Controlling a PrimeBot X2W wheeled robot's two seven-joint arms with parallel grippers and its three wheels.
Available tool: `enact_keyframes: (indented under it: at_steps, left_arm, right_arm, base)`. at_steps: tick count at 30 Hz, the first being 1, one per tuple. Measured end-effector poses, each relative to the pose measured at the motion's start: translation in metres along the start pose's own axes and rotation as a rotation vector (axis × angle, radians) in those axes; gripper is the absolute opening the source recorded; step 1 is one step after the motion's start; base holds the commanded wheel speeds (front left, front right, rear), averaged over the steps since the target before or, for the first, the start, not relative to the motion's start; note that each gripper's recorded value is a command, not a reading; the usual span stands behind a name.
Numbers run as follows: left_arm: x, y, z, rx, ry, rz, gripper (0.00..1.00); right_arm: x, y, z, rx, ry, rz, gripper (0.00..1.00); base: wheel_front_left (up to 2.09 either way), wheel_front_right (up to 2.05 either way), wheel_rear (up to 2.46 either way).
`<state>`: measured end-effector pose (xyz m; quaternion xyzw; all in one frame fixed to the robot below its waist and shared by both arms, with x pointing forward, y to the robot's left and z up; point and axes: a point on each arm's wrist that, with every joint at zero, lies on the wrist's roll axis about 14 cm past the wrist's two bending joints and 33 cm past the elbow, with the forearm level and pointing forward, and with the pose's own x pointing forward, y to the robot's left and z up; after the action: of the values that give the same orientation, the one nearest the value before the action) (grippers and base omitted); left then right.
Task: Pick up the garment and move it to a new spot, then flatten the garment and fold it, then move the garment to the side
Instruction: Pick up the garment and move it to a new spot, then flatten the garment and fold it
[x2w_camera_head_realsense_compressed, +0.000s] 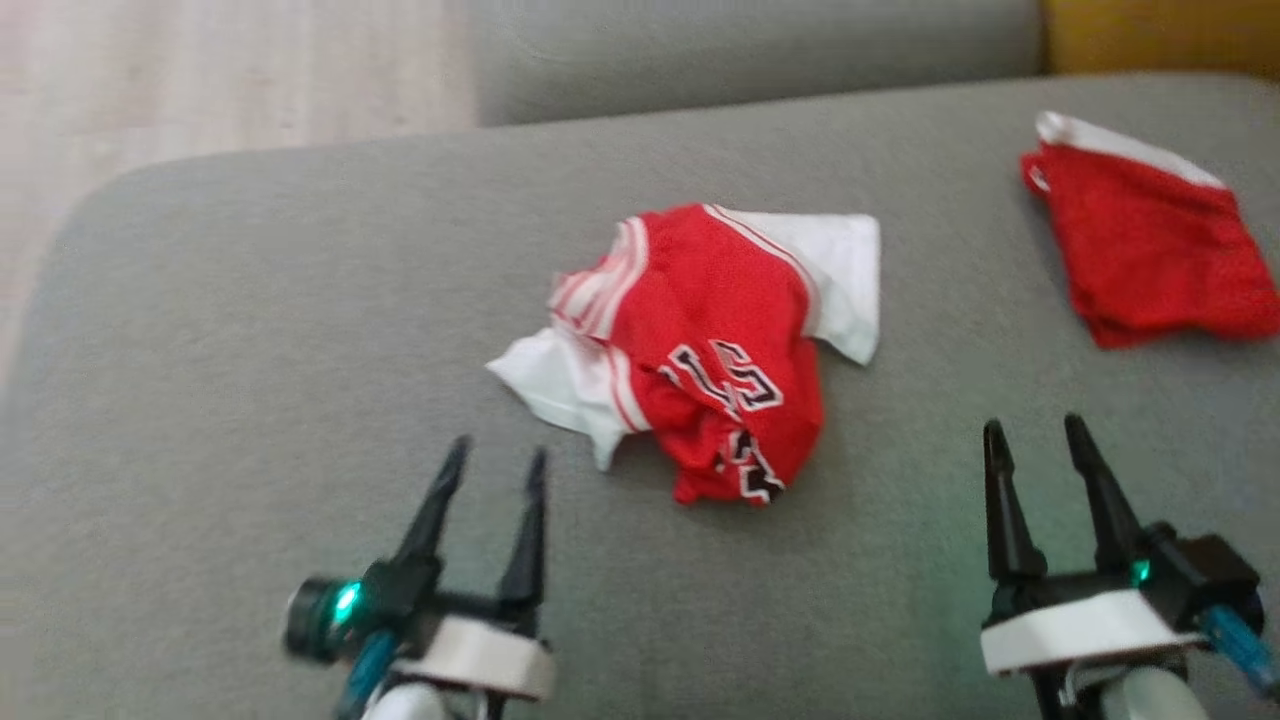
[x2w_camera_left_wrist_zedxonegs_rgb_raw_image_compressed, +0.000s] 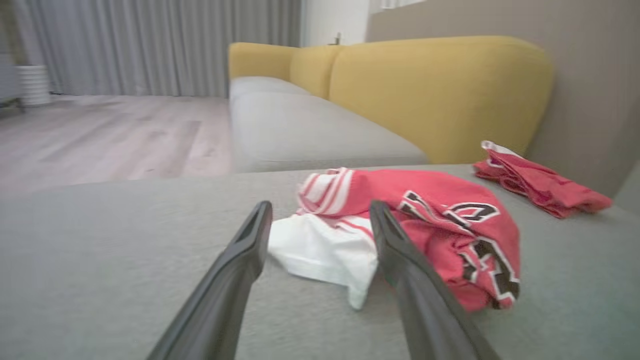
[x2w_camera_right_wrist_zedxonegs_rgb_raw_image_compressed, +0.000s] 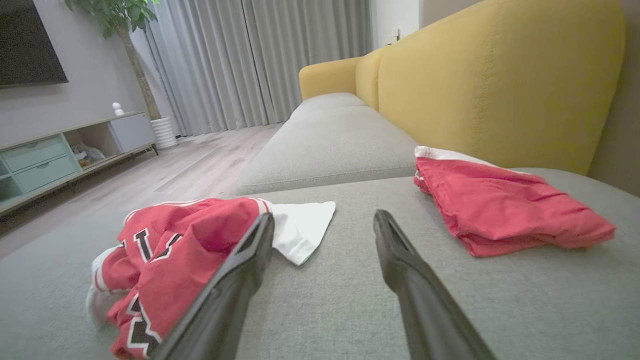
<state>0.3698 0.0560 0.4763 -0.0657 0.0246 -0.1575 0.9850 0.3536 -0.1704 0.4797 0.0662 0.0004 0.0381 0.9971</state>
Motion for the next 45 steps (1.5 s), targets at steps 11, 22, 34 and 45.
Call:
enact_keyframes:
  at_steps: [11, 22, 34, 45]
  left_arm:
    - [-0.076, 0.079, 0.015, 0.006, -0.066, 0.324, 1.0]
    - [-0.093, 0.093, 0.018, 0.022, -0.083, 0.375, 1.0]
    - [-0.089, 0.095, 0.015, 0.025, -0.068, 0.369, 1.0]
    - [-0.06, 0.089, 0.004, 0.028, -0.021, 0.313, 1.0]
  right_arm:
    - [0.0, 0.043, -0.006, 0.019, 0.02, 0.133, 1.0]
    - [-0.003, 0.053, -0.009, 0.027, 0.03, 0.163, 1.0]
    - [-0.005, 0.05, -0.014, 0.038, 0.046, 0.152, 1.0]
    - [-0.005, 0.041, -0.028, 0.045, 0.089, 0.121, 1.0]
  base:
    - [0.0, 0.0, 0.0]
    - [0.0, 0.0, 0.0]
    - [0.0, 0.0, 0.0]
    - [0.0, 0.0, 0.0]
